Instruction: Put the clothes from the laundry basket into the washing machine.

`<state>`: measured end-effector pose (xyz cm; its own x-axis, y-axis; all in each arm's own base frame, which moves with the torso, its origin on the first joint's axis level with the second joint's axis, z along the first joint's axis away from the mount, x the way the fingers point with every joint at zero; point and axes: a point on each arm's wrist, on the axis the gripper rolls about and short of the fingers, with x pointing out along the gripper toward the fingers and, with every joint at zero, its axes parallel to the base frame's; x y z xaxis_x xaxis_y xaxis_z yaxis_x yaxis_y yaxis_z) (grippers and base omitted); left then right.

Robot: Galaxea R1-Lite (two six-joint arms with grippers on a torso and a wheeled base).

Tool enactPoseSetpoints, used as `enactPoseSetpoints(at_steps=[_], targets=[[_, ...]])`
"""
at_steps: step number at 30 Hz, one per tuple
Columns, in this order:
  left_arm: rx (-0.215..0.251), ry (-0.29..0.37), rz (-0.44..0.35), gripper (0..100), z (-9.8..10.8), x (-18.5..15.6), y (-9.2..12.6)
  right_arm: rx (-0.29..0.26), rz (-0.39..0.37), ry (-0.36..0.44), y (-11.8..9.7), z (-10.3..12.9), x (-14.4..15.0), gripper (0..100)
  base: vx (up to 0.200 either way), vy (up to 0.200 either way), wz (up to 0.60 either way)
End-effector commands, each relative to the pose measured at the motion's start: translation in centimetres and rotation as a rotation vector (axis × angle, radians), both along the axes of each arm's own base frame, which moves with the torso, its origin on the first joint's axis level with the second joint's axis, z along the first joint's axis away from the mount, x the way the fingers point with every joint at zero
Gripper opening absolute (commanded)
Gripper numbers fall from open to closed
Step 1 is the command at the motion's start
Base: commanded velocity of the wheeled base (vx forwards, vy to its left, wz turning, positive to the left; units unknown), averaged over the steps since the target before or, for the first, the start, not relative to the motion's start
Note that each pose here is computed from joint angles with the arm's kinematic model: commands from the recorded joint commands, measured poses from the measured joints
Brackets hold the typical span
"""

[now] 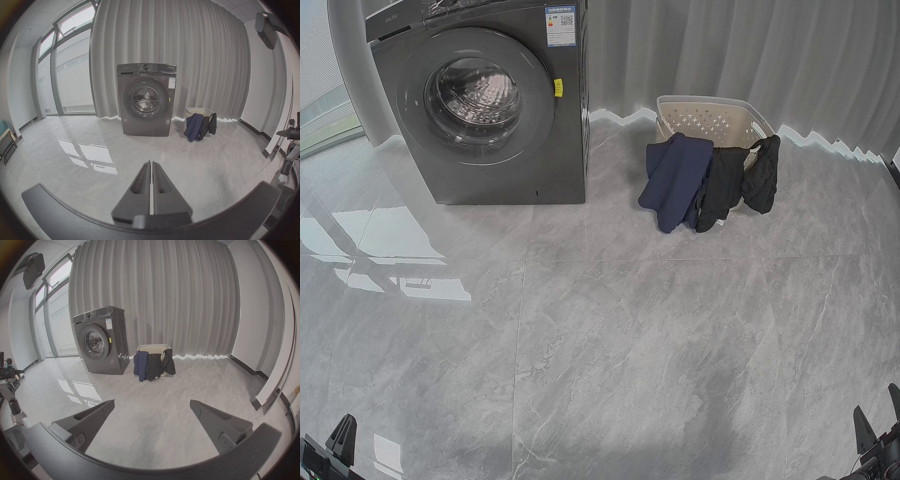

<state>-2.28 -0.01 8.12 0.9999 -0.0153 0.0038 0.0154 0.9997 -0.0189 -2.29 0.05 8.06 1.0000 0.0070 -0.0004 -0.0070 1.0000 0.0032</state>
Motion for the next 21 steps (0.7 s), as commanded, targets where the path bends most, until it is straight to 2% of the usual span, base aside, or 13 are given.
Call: enactPoseSetpoints(at_steps=[1,14,21], targets=[[-0.001,0.004,0.000,0,-0.47,0.03,0.00,0.000,0.001,0.007,0.00,-0.51,0.05,100,0.000,0.000,0.00],[-0.009,0.004,0.005,0,-0.47,0.03,0.01,0.000,0.001,0.007,0.00,-0.51,0.05,100,0.000,0.000,0.00],[-0.006,0.004,0.005,0,-0.47,0.03,0.01,0.000,0.001,0.007,0.00,-0.51,0.05,100,0.200,0.000,0.00]])
